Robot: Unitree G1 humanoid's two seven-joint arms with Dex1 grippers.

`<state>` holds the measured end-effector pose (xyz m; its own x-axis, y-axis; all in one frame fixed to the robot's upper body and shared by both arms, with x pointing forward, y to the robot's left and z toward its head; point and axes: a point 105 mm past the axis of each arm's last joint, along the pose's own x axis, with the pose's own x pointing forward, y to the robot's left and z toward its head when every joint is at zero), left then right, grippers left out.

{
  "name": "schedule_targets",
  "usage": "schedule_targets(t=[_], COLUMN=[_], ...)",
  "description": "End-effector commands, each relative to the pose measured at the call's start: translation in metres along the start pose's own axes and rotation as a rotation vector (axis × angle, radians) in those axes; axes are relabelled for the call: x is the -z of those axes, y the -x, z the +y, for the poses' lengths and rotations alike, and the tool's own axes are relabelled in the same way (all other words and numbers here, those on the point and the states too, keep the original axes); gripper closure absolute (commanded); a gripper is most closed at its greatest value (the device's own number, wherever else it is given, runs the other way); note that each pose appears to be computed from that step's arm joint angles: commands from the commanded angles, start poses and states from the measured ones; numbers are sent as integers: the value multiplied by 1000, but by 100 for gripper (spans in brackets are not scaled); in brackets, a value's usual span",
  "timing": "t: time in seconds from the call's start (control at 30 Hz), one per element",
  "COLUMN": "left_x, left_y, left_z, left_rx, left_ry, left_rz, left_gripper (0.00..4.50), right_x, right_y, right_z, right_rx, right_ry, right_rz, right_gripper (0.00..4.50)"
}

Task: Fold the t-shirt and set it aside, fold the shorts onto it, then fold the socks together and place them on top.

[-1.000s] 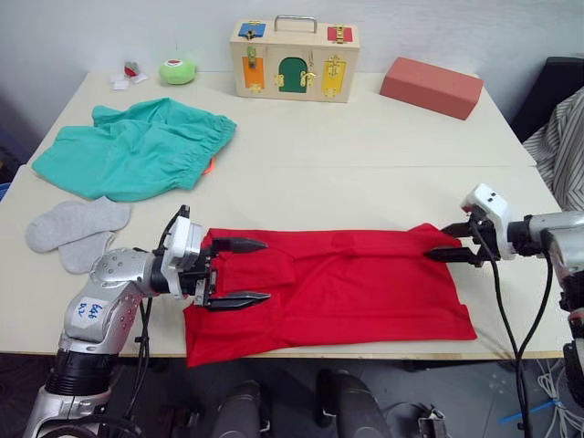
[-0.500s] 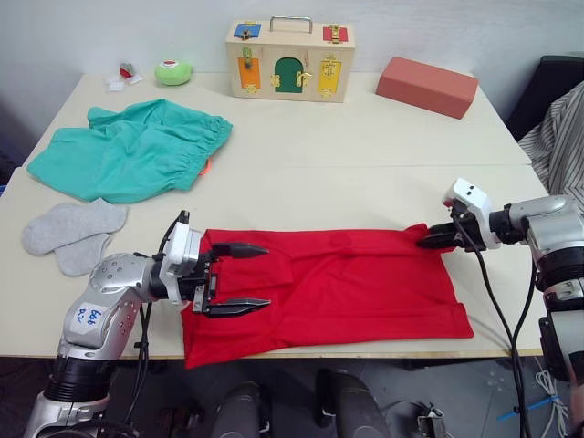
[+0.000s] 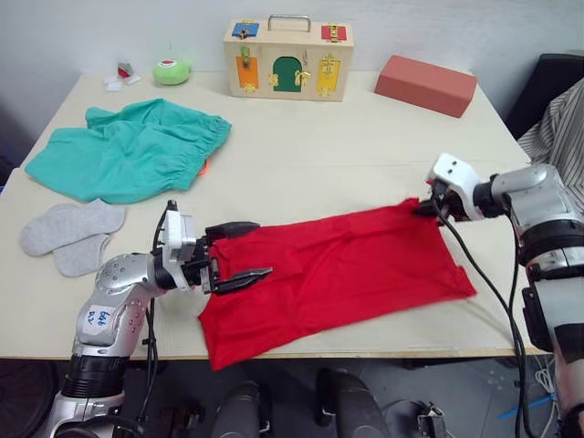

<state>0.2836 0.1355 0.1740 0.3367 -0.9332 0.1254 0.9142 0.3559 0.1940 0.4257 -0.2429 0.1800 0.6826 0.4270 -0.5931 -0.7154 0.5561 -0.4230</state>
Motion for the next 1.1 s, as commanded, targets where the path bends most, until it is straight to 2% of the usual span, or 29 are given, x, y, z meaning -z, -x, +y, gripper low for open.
schedule_targets(t=[0.03, 0.23, 0.27, 0.37, 0.5, 0.6, 0.7, 0.83, 0.93, 1.1], left_x=[-4, -7, -6, -4, -5, -1, 4, 14, 23, 38], left_y=[5, 10, 12, 14, 18, 23, 26, 23, 13, -1], left_z=[14, 27, 30, 33, 40, 50, 65, 82, 92, 102], left_rx=[-116, -161, -168, -149, -137, -127, -138, -105, -68, -29], left_ry=[-35, -73, -82, -85, -48, -19, -18, -8, -11, 51], left_rz=[-28, -4, 15, 51, 77, 144, 207, 303, 360, 429], left_gripper=[0, 0, 0, 0, 0, 0, 0, 0, 0, 0], right_x=[-32, -43, -38, -38, -30, -14, -3, 2, 23, 37], right_y=[-4, -20, -23, -17, 6, 37, 63, 97, 110, 105], right_z=[-18, -11, -5, -11, -23, -30, -24, 4, 39, 80], right_rx=[155, 154, 110, 144, 160, 106, 33, -42, -60, -56], right_ry=[117, 106, 91, 96, 67, -51, -226, -620, -799, -934], right_rz=[-53, -79, -63, -91, -105, -123, -154, -234, -159, -111], right_gripper=[446, 446, 425, 352, 219, 112, 11, 3, 3, 3])
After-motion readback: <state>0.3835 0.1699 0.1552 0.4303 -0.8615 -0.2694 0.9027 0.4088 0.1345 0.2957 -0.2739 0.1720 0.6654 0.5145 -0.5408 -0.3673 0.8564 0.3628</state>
